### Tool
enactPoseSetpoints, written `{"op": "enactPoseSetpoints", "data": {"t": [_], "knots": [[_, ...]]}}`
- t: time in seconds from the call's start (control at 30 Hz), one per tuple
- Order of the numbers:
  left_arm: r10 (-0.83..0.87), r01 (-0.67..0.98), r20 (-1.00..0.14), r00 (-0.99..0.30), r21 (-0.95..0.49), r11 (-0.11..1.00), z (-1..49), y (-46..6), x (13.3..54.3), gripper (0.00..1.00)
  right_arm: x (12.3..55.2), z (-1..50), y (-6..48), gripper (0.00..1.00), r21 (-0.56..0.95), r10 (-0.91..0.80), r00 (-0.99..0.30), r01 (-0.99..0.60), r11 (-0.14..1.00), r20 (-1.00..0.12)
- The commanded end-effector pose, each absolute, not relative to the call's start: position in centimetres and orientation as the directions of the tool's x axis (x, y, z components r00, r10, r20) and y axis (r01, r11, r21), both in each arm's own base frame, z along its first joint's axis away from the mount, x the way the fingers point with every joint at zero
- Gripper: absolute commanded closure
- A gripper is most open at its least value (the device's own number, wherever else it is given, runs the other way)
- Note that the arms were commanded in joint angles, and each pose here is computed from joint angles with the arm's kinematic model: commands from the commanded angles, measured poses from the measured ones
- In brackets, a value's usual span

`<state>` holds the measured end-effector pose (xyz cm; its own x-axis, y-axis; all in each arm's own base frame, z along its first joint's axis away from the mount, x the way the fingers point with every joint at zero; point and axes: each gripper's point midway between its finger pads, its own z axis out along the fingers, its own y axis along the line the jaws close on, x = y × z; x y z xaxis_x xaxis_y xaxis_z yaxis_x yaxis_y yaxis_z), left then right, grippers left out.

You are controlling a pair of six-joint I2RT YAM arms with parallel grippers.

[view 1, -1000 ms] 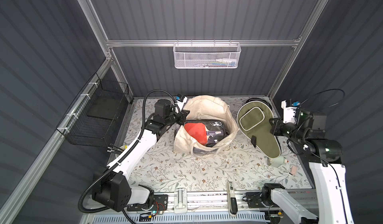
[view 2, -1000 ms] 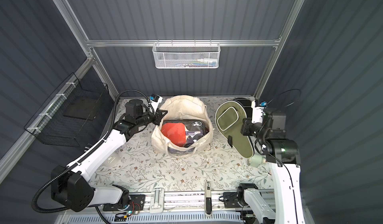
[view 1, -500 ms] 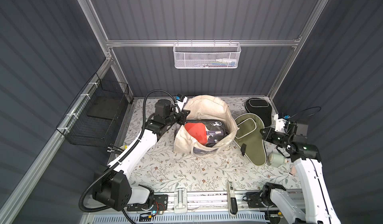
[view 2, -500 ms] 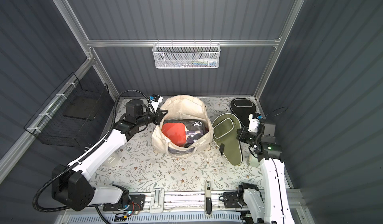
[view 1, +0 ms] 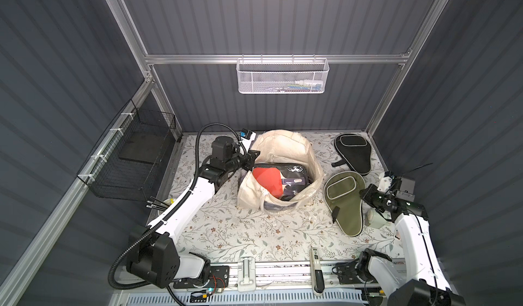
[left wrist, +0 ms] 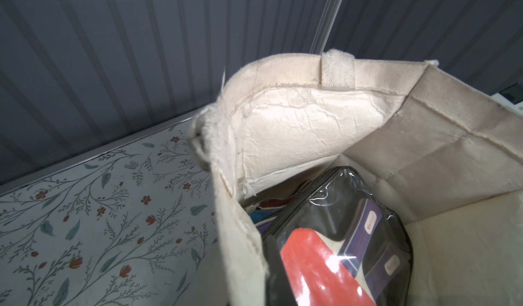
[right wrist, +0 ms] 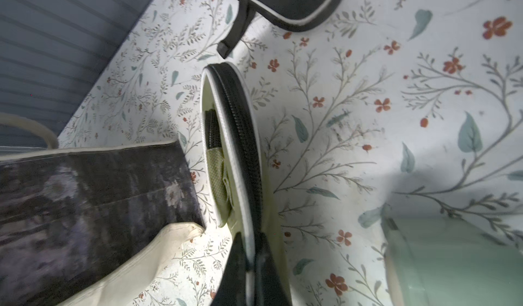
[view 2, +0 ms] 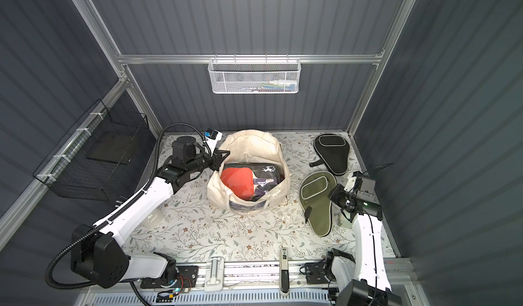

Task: Remove the ping pong set from the canvas bag
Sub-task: Place the ping pong set at the center of the board.

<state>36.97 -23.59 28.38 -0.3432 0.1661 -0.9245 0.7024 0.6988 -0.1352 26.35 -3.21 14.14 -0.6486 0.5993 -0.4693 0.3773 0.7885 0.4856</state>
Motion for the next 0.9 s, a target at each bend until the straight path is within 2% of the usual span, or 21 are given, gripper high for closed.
{"op": "enactPoseSetpoints", "data": {"t": [0.0, 0.2, 0.33, 0.87], "knots": [[0.121, 0.751, -0.962, -0.245, -0.109, 0.651, 31.3, -24.6, 37.0, 1.00, 26.2, 12.6, -4.1, 1.00, 0.475, 0.634, -0.640, 0.436, 0.765, -0.434], [0.132, 0.745, -0.964, -0.233, -0.089, 0.661, 31.3, -24.4, 37.2, 1.00, 25.6, 9.8, -5.8, 1.00, 0.465, 0.707, -0.621, 0.543, 0.700, -0.339], [0.126, 0.737, -0.967, -0.221, -0.081, 0.671, 31.4, -24.2, 37.1, 1.00, 25.0, 8.7, -7.6, 1.00, 0.406, 0.735, -0.599, 0.615, 0.676, -0.316], [0.120, 0.758, -0.967, -0.225, -0.097, 0.645, 30.7, -24.9, 37.5, 1.00, 26.7, 6.1, -10.4, 1.00, 0.317, 0.746, -0.606, 0.676, 0.666, -0.276]]}}
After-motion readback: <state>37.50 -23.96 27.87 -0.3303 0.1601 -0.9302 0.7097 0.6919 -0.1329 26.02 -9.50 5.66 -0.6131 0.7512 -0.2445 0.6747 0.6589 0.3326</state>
